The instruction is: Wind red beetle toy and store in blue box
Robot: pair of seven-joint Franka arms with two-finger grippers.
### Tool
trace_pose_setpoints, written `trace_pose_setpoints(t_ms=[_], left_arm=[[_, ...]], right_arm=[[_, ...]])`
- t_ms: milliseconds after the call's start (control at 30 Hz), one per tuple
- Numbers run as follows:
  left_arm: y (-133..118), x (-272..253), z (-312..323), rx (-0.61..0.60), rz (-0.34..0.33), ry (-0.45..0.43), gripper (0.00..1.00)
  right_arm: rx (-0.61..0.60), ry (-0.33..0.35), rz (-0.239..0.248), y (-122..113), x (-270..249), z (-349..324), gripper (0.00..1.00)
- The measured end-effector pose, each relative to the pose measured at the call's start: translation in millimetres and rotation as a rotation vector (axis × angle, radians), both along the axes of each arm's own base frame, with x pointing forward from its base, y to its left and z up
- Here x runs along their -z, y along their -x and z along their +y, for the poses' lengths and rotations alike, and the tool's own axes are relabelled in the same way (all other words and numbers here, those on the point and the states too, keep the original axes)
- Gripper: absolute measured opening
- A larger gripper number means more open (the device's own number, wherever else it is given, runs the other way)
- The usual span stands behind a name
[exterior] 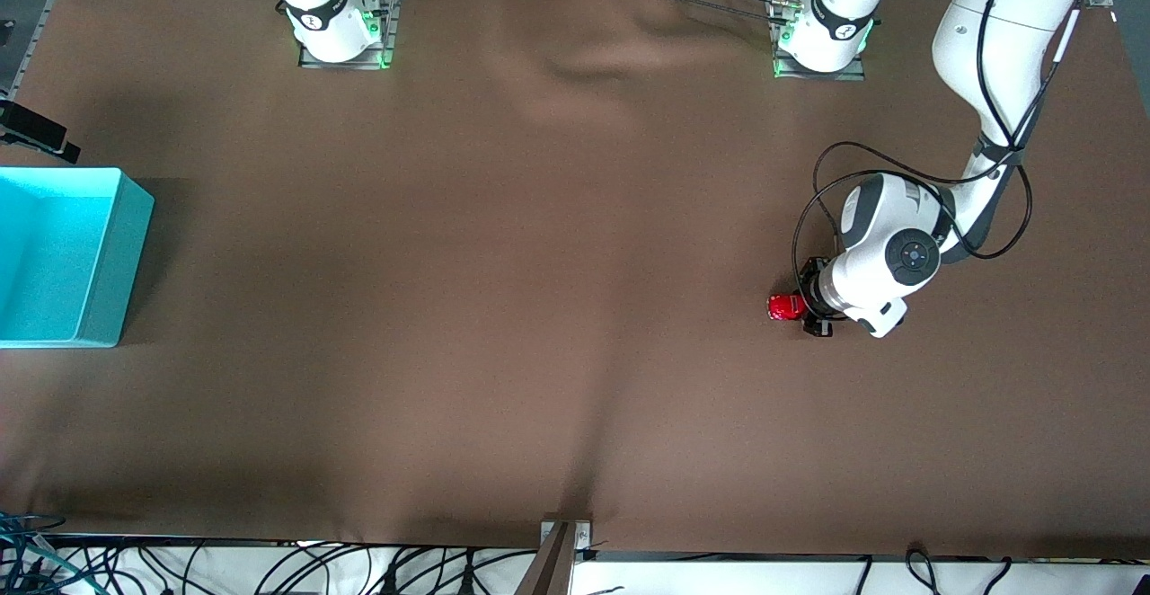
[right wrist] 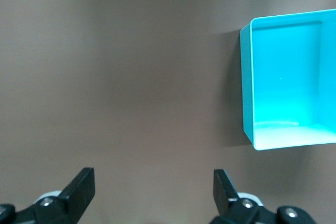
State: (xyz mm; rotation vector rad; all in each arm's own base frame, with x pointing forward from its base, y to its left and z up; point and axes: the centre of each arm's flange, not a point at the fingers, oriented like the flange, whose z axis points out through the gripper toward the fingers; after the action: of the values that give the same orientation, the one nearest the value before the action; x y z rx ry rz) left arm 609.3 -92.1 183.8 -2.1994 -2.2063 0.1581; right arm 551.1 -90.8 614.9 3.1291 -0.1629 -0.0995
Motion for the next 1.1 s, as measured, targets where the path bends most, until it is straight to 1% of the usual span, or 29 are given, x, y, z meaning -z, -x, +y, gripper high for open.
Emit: trace_pose_setpoints(t_ms=[767, 1101], left_arm=[[-5, 1, 83, 0.044, -0.014, -0.091, 0.45], [-6, 1, 119, 0.063, -0.02, -0.092, 0.45]], right_arm=[[-0.002, -0.001, 0.0, 0, 0, 1, 1.0], [-0.005, -0.001, 0.0, 0, 0, 3, 1.0]])
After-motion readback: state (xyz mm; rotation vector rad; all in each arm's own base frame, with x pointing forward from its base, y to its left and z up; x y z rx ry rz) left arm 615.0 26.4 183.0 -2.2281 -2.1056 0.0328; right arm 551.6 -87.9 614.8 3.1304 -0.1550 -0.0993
